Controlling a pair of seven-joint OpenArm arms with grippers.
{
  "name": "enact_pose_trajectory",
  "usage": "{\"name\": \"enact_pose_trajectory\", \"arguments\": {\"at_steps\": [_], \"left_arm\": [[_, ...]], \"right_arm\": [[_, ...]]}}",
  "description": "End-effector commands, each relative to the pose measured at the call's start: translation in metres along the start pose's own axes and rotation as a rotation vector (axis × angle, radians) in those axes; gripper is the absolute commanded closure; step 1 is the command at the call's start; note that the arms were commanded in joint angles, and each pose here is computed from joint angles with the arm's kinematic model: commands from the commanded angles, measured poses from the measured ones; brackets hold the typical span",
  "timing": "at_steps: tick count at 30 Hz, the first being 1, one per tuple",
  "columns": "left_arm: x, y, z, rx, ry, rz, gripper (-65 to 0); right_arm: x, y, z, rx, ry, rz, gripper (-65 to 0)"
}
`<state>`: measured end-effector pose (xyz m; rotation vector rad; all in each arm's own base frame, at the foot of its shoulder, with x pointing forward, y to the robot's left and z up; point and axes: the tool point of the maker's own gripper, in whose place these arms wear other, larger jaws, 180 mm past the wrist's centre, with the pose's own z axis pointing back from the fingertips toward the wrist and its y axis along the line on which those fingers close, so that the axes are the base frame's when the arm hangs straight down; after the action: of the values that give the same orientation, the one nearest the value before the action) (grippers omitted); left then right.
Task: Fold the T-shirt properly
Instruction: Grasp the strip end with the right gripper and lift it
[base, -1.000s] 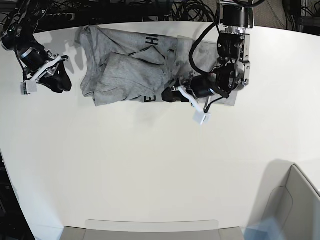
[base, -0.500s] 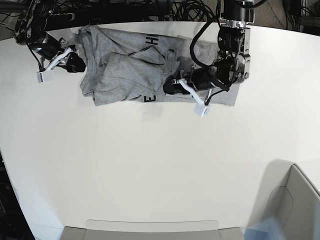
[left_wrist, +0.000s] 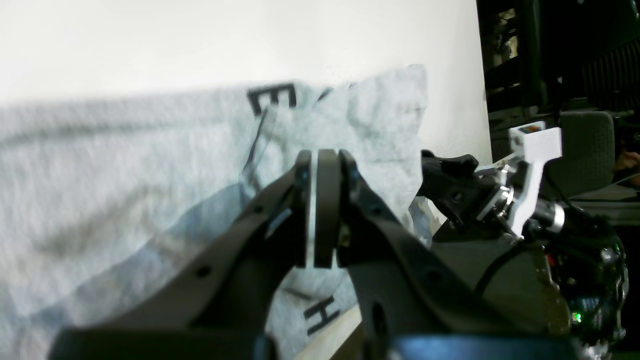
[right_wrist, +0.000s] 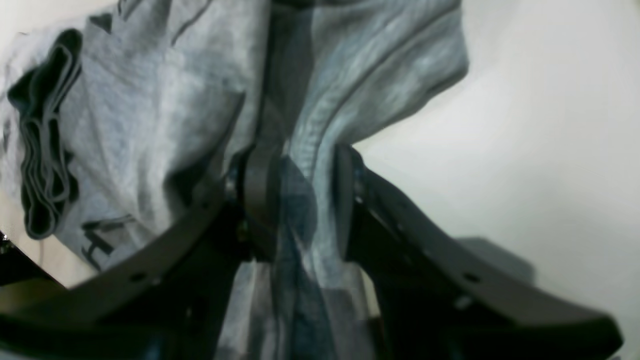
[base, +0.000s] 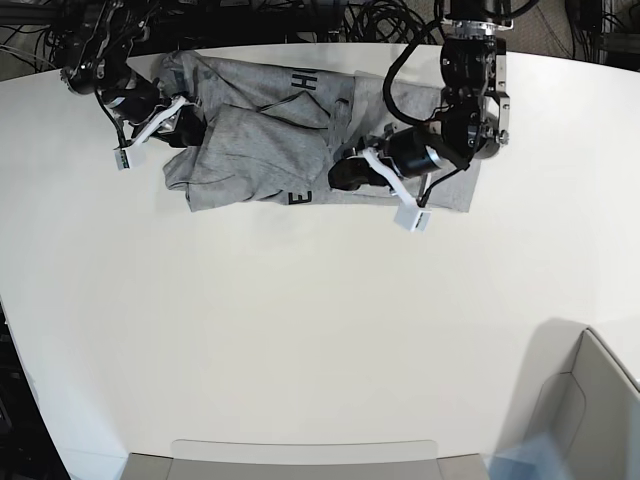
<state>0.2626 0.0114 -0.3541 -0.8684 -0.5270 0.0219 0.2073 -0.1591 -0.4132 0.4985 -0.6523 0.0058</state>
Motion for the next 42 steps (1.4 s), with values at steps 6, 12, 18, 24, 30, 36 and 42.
{"name": "enact_pose_trajectory", "arguments": {"at_steps": [6, 12, 18, 24, 30, 36, 42], "left_arm": [[0.017, -0.009, 0.006, -0.024, -0.049, -0.026, -1.5], [0.016, -0.012, 0.016, -0.015, -0.058, -0.064, -1.5], [0.014, -0.012, 0.021, -0.007, -0.058, -0.074, -1.5], [0.016, -0.006, 0.050, 0.044, -0.109, -0.100, -1.5], [0.010, -0.002, 0.064, 0.077, -0.100, -0.136, -1.5], [0.012, 0.008, 0.082, 0.079, -0.149, -0.064, -1.5], [0.029, 0.029, 0.114, 0.109, -0.258, 0.016, -1.5]], "right_arm": [[-0.006, 0.009, 0.013, 0.001, 0.027, 0.034, -18.8], [-0.003, 0.021, 0.002, 0.032, 0.017, 0.010, -18.8], [0.011, 0.037, -0.016, 0.052, 0.011, 0.053, -18.8], [0.021, 0.053, -0.031, 0.061, 0.013, 0.088, -18.6], [0.029, 0.054, -0.041, 0.057, 0.020, 0.111, -8.1], [0.027, 0.040, -0.048, 0.053, 0.055, 0.104, 0.0], [0.040, 0.015, -0.045, 0.013, 0.063, 0.131, 0.0]]}}
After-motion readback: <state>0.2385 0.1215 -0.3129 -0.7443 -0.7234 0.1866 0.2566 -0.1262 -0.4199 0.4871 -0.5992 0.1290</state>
